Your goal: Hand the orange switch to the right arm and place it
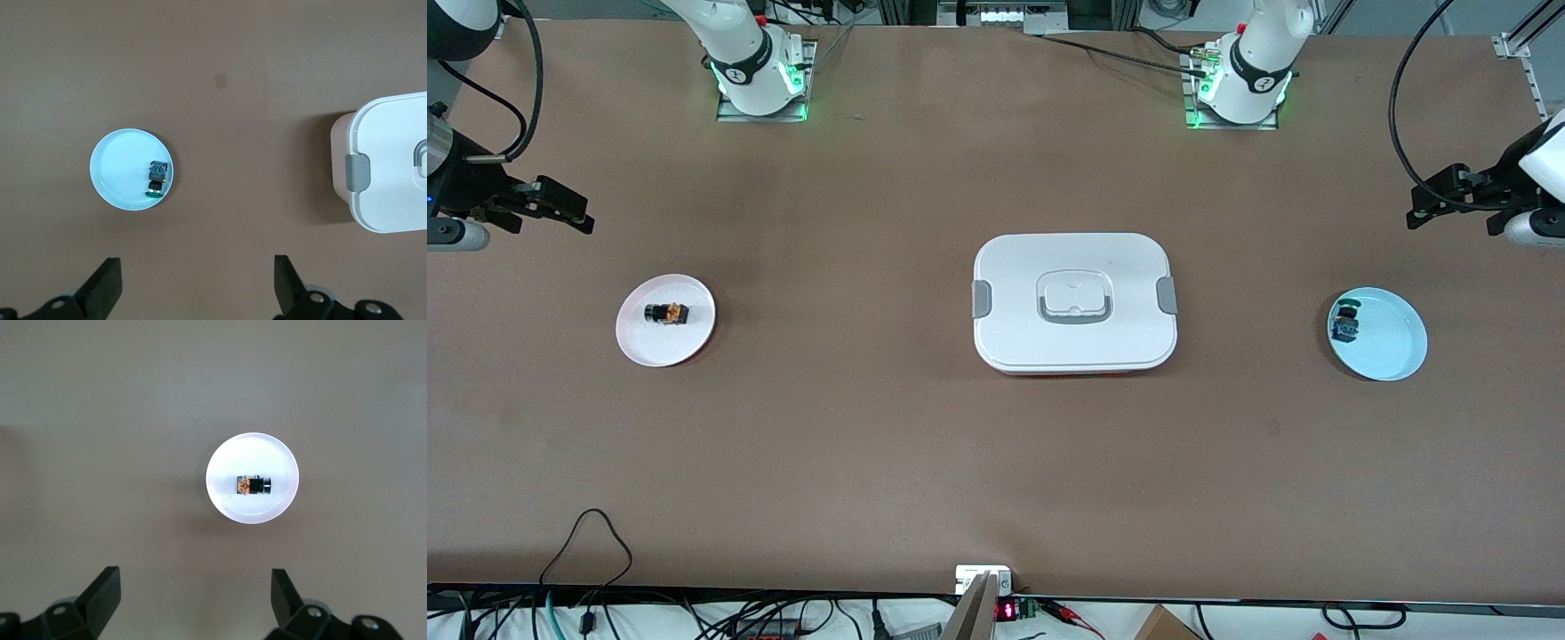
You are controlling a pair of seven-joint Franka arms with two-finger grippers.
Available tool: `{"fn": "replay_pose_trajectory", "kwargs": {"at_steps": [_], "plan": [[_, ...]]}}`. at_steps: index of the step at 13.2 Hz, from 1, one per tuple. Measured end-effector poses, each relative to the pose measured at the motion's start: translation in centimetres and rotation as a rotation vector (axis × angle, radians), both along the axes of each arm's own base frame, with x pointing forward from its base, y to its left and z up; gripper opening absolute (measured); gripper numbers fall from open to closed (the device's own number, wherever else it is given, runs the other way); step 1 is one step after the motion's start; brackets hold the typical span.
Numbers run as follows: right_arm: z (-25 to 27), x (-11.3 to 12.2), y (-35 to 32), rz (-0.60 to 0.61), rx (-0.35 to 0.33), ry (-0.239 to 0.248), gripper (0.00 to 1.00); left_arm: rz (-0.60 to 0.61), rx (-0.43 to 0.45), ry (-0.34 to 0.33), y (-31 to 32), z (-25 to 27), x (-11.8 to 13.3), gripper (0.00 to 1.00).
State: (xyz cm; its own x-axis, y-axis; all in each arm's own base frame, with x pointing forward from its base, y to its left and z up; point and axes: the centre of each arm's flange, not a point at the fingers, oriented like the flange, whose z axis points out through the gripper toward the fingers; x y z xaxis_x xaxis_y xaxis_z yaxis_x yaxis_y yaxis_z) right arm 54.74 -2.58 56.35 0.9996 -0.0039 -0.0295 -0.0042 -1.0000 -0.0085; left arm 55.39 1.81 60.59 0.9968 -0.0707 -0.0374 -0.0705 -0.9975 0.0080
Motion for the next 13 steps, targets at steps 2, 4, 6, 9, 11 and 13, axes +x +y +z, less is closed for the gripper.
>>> {"fn": "replay_pose_trajectory", "kwargs": {"at_steps": [2,4,6,9,11,13], "plan": [[0.9,-0.4,0.2,0.003,0.001,-0.008,1.00,0.000,0.000,0.000,0.0,0.0,0.0,1.00],[2.3,-1.0,0.3,0.006,0.002,-0.001,1.00,0.000,0.000,0.000,0.0,0.0,0.0,1.00],[3.1,-1.3,0.4,0.007,0.002,-0.003,1.00,0.000,0.000,0.000,0.0,0.0,0.0,1.00],[2.9,-1.6,0.4,0.008,0.003,0.018,1.00,0.000,0.000,0.000,0.0,0.0,0.0,1.00],[2.9,-1.6,0.4,0.008,0.003,0.024,1.00,0.000,0.000,0.000,0.0,0.0,0.0,1.00],[2.9,-1.6,0.4,0.008,0.003,0.024,1.00,0.000,0.000,0.000,0.0,0.0,0.0,1.00]]}}
